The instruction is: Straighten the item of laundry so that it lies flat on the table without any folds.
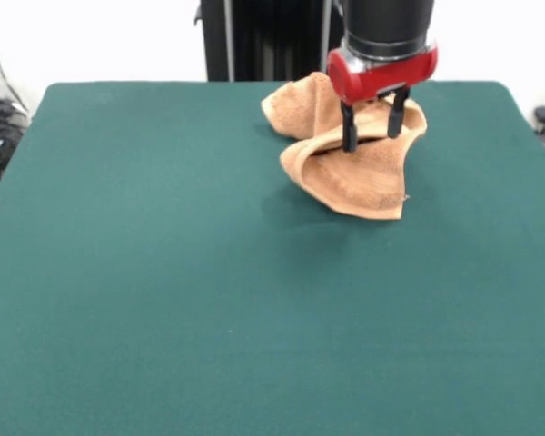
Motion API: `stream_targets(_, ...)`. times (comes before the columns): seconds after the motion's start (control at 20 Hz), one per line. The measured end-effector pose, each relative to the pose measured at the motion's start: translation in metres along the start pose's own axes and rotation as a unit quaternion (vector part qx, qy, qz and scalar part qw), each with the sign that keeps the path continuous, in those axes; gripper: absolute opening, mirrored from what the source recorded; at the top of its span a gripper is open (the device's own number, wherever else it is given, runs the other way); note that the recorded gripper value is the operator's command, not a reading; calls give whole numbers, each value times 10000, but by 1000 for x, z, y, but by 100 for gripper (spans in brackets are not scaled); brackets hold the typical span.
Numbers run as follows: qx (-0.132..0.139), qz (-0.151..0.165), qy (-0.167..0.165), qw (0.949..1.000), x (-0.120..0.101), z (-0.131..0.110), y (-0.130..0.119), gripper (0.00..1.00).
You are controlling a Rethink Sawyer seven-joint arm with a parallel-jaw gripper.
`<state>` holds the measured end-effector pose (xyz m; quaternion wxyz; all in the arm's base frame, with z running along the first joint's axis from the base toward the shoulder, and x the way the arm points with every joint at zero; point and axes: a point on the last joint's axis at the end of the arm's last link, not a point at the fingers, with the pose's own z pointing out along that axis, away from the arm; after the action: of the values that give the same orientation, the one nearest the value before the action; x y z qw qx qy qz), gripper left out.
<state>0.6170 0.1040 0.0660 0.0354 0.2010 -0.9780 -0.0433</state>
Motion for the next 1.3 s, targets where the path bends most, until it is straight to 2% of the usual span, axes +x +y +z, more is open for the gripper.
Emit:
stream_targets(0.35, -306, 14, 324, 9990, 17, 40, 13, 100)
stream_targets(0.6, -566, 30, 695, 9960, 32, 70, 23, 100)
stream_targets(0.75, -706, 34, 952, 9929, 39, 75, 28, 100)
stream_targets(0.95, -928, 97, 1346, 9865, 49, 73, 28, 100)
stream_targets(1.0, -986, 127, 1446, 9845, 52, 71, 26, 100)
stream_targets(1.05, -1090, 190, 1642, 9802, 57, 67, 22, 100)
stream_targets(1.3, -1183, 263, 1926, 9738, 67, 62, 13, 100)
